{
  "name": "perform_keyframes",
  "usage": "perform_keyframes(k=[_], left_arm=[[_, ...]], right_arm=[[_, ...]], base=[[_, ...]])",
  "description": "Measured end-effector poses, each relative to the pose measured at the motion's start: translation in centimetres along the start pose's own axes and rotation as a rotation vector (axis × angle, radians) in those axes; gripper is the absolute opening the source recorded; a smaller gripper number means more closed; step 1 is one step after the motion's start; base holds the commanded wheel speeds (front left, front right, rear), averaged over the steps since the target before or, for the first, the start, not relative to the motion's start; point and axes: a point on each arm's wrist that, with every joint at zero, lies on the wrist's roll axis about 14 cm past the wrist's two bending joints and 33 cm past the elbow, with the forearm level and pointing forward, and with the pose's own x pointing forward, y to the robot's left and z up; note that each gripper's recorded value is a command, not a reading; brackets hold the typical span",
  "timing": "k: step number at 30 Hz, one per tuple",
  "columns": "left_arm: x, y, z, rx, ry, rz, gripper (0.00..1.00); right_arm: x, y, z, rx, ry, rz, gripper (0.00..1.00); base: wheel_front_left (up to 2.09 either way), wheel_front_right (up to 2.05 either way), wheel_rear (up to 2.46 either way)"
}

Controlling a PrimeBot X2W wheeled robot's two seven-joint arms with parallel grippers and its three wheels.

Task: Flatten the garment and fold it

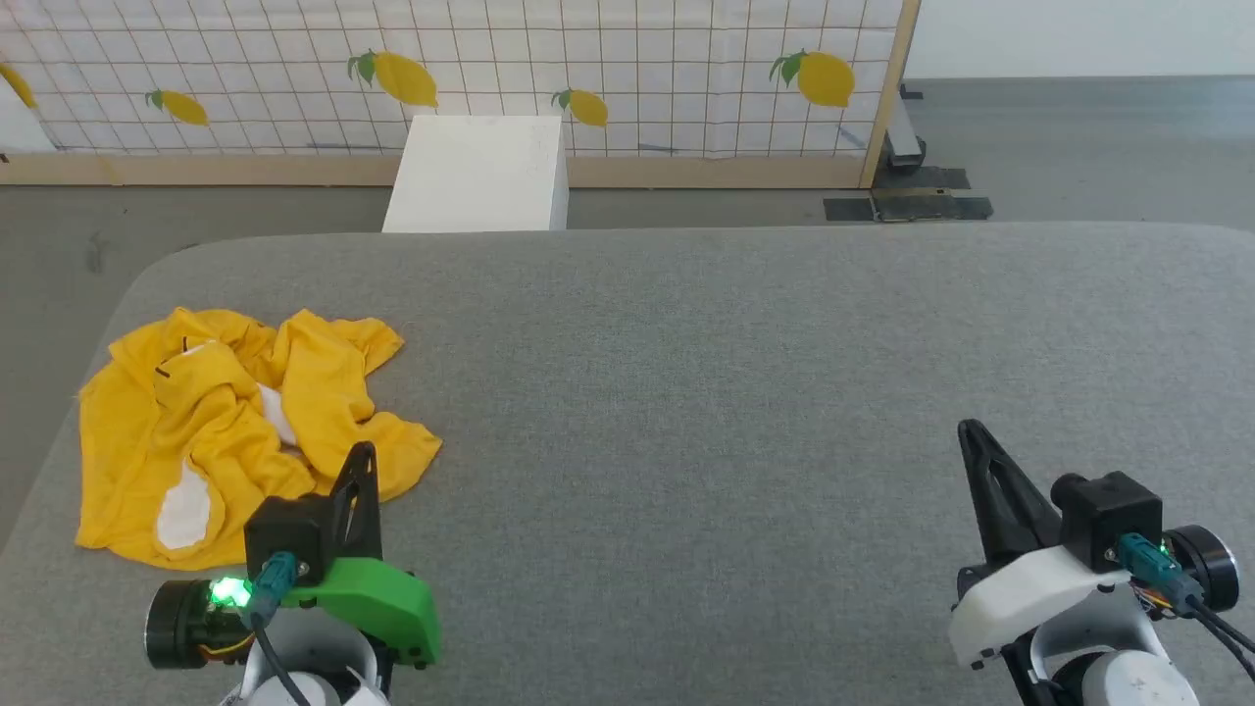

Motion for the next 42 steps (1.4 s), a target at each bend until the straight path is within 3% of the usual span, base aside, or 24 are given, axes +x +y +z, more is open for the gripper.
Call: perform_keyframes(k=[22, 23, 42], left_arm=[[0.00, -0.01, 0.00, 0.000, 0.000, 0.000, 0.00], [0.00, -0.01, 0.00, 0.000, 0.000, -0.001, 1.00], [0.00, -0.17, 0.41, -0.008, -0.024, -0.007, 1.00]], right_arm=[[0.00, -0.01, 0.00, 0.000, 0.000, 0.000, 0.00], [0.00, -0.01, 0.00, 0.000, 0.000, 0.000, 1.00], [-0.09, -0.89, 0.29, 0.019, -0.022, -0.026, 1.00]], base=[[0.00, 0.00, 0.00], [0.00, 0.00, 0.00], [0.00, 0.00, 0.00]])
